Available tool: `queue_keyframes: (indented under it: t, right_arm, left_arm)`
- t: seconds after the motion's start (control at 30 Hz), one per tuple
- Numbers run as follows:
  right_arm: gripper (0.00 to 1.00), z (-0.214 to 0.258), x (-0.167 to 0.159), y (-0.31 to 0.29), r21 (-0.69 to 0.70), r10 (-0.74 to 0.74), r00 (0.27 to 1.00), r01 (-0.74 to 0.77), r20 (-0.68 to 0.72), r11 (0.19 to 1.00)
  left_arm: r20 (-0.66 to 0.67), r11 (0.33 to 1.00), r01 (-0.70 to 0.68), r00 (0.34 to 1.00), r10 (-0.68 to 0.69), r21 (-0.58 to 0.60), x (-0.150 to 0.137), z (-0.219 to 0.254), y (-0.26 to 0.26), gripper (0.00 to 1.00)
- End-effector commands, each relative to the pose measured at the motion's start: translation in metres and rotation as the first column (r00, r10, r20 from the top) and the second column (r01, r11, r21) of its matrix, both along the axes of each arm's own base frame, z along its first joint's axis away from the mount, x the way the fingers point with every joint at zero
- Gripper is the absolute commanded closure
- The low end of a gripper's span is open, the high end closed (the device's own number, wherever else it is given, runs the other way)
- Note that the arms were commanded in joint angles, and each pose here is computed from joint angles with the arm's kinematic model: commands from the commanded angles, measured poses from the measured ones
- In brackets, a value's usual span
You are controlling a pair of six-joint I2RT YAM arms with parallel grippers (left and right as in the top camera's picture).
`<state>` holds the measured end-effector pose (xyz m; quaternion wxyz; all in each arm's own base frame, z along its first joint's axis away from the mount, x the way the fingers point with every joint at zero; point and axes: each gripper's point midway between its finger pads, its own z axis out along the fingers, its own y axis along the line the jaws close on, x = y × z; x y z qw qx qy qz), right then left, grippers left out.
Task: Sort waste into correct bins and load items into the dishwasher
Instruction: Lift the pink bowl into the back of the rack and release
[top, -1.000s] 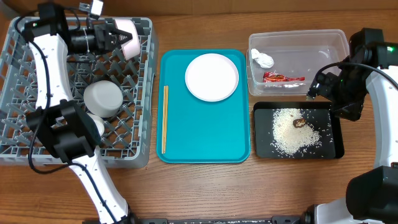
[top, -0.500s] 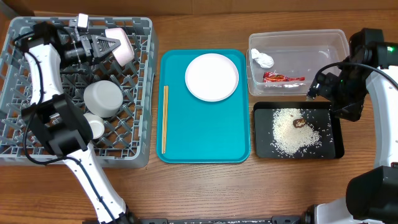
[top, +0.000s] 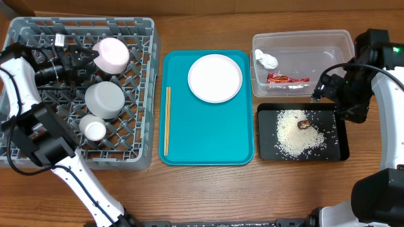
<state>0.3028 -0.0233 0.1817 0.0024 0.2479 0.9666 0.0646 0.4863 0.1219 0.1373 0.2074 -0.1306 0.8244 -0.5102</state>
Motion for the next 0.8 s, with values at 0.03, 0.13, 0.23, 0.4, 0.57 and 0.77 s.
queue_keyframes:
  t: [0.03,0.13,0.23,0.4,0.57,0.77]
  right_arm:
    - [0.09,0.016,0.003,0.000,-0.003,0.001,0.998,-0.001,0.057,1.000]
    - [0.09,0.016,0.003,0.000,-0.004,0.001,0.998,-0.001,0.058,1.000]
    - [0.08,0.016,0.003,0.000,-0.003,0.001,0.998,-0.001,0.057,1.000]
    - [0.07,0.016,0.003,0.000,-0.004,0.001,0.998,0.000,0.058,1.000]
    - [0.06,0.016,0.003,0.000,-0.004,0.001,0.998,-0.001,0.058,1.000]
    - [0.05,0.016,0.003,0.000,-0.003,0.001,0.998,-0.001,0.057,1.000]
  left_arm:
    - [0.043,0.988,-0.037,0.999,0.031,0.150,-0.011,0.034,0.022,0.00]
    - [0.038,0.958,-0.083,0.996,0.075,0.274,-0.023,0.058,0.037,0.00]
    - [0.025,0.925,-0.137,0.990,0.137,0.355,-0.034,0.085,0.043,0.00]
    - [0.009,0.887,-0.194,0.978,0.210,0.420,-0.055,0.132,0.027,0.00]
    - [-0.084,0.748,-0.237,0.928,0.364,0.619,-0.083,0.148,0.018,0.00]
    - [-0.134,0.625,-0.203,0.884,0.449,0.753,-0.107,0.158,-0.014,0.00]
